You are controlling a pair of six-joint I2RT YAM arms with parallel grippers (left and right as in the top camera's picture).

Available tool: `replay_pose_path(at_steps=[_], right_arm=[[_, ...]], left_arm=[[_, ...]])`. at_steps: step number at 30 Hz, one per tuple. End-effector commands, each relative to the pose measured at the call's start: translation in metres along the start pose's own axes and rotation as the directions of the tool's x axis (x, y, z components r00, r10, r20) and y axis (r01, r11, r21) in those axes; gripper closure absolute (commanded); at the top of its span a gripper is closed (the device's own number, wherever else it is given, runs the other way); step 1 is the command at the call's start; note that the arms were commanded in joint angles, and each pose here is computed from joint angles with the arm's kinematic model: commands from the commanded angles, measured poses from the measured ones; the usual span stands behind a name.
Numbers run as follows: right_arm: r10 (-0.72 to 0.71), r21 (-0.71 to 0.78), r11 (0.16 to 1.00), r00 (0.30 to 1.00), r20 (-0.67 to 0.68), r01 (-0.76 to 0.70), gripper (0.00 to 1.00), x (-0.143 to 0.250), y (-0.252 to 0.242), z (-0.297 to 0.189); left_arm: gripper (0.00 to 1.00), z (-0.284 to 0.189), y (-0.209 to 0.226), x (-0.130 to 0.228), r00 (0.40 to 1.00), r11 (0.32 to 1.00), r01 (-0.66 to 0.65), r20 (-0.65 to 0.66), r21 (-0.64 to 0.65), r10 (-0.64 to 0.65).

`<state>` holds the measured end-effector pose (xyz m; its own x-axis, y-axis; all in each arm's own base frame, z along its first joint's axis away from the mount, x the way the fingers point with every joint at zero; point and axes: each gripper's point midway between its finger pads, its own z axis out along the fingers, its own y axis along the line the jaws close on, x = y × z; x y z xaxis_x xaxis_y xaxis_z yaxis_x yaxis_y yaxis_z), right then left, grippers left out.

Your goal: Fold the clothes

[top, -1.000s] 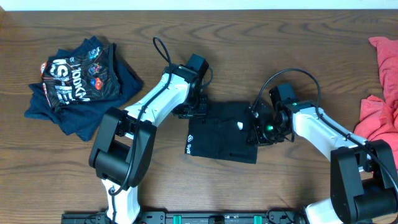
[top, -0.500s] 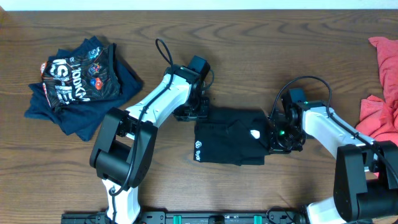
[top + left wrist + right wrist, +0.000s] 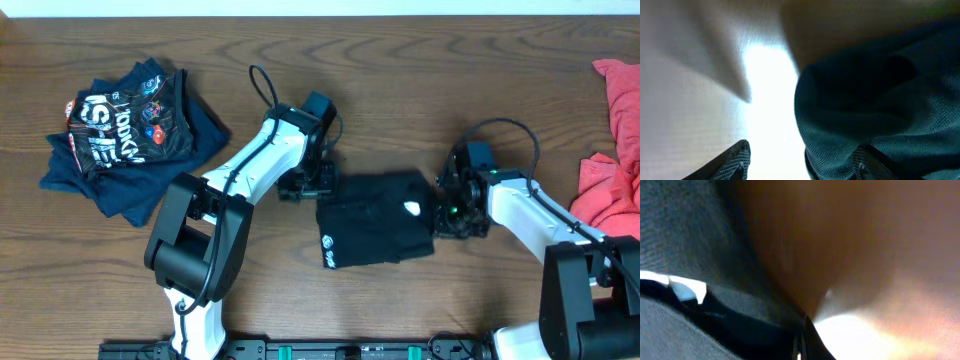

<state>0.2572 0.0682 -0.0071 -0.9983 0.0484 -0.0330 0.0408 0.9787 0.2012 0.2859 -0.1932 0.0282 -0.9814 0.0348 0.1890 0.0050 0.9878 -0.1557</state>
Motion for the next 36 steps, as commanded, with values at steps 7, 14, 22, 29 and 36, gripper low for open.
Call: replay_pose_path(at_steps=[7,14,22,29,36], right_arm=[[-0.057,0.152,0.988,0.940,0.336,0.005,0.76,-0.088,-0.025,-0.016],[-0.049,0.072,0.997,0.964,0.261,0.031,0.70,-0.086,0.002,-0.068],[-0.050,-0.199,0.978,0.997,0.059,0.061,0.74,-0.030,0.053,-0.075],[-0.122,-0.243,0.964,0.991,-0.061,0.104,0.79,0.016,0.070,-0.036],[-0.122,-0.193,0.975,0.990,-0.073,0.105,0.80,0.038,0.054,0.006]], left_arm=[[0.34,0.003,-0.004,0.045,0.982,0.989,0.122,-0.134,-0.079,-0.132],[0.31,-0.047,0.006,0.017,0.991,0.991,0.097,0.102,-0.096,-0.087],[0.26,-0.083,-0.002,-0.043,0.918,0.998,-0.019,0.395,-0.054,0.039],[0.35,-0.050,-0.012,-0.046,0.944,0.997,-0.074,0.321,-0.016,0.075],[0.35,-0.009,-0.017,-0.028,0.987,0.996,-0.085,0.139,0.033,0.080]])
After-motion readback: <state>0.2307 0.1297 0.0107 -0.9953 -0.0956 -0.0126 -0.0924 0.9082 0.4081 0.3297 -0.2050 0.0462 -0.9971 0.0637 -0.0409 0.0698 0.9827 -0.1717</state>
